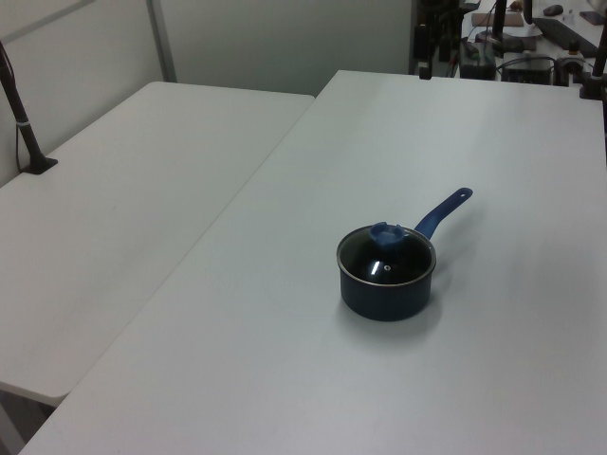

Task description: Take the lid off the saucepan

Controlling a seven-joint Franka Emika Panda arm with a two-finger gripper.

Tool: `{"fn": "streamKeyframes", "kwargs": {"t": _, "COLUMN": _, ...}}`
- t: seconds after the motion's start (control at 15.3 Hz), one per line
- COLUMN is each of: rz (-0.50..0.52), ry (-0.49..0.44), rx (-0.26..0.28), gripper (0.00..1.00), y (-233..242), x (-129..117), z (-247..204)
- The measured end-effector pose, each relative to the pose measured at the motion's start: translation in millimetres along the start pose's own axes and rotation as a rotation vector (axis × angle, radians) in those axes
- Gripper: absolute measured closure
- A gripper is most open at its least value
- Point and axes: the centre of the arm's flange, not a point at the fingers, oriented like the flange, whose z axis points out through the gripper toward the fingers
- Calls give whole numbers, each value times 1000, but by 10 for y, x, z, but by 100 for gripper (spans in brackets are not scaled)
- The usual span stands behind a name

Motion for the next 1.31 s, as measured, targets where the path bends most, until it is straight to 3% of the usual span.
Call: {"fn": "streamKeyframes", "kwargs": {"t": 1.31, "rz": -7, "ry": -16, "rx": 6, "gripper": 0, "y": 198, "x": -88, "z": -92}}
